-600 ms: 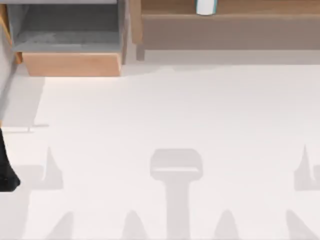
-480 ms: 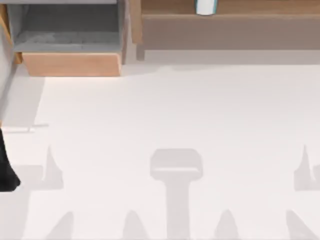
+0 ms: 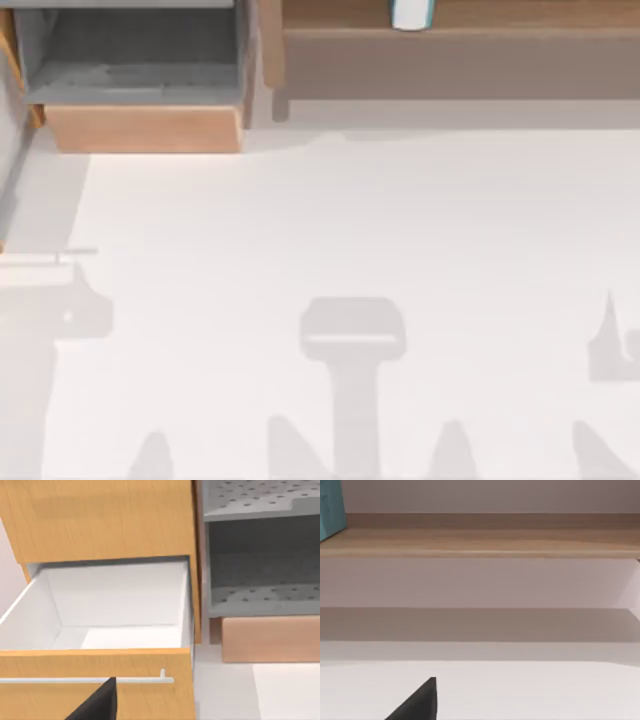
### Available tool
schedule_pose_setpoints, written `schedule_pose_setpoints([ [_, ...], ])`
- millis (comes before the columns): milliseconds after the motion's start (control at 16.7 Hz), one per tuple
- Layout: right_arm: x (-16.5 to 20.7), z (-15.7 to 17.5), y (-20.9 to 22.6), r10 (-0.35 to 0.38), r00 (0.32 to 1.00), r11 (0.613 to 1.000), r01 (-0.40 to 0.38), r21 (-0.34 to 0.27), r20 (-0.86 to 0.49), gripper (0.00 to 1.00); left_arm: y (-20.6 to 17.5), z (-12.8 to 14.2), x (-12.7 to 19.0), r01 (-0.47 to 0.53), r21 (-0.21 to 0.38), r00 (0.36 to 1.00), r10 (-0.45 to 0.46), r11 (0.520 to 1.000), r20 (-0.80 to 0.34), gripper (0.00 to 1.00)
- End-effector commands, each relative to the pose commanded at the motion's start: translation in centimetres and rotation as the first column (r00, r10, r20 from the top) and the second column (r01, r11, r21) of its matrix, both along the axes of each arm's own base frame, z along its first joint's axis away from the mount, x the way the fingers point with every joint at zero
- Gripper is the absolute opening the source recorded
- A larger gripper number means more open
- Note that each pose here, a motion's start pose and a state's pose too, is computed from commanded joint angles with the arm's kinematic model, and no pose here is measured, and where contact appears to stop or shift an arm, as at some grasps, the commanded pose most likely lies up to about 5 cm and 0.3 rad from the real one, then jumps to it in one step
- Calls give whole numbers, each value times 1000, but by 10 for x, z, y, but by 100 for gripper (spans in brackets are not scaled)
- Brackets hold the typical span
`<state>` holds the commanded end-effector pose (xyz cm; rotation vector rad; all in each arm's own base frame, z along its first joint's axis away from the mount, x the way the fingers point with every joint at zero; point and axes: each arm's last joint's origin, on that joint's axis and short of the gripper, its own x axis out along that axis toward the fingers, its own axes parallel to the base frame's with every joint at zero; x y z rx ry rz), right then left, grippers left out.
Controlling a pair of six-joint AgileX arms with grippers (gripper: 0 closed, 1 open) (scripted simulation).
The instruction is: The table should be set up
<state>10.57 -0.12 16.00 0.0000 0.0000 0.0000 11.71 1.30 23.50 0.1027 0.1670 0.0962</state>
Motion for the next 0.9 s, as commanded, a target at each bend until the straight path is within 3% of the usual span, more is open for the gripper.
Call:
schedule_pose_setpoints([
  [240, 0, 0, 0, 0, 1000, 1000, 0, 0, 0, 100, 22, 70, 43, -42, 80, 978, 58, 996, -201, 100],
  [480, 0, 0, 0, 0, 1000, 1000, 0, 0, 0, 100, 60, 113, 111, -36, 127, 899, 87, 991, -428, 100],
  [660, 0, 0, 0, 0, 1000, 1000, 0, 0, 0, 100, 97, 119, 171, -3, 123, 801, 76, 992, -594, 100],
  [900, 0, 0, 0, 0, 1000, 1000, 0, 0, 0, 100, 143, 88, 248, 57, 69, 627, 18, 996, -779, 100],
])
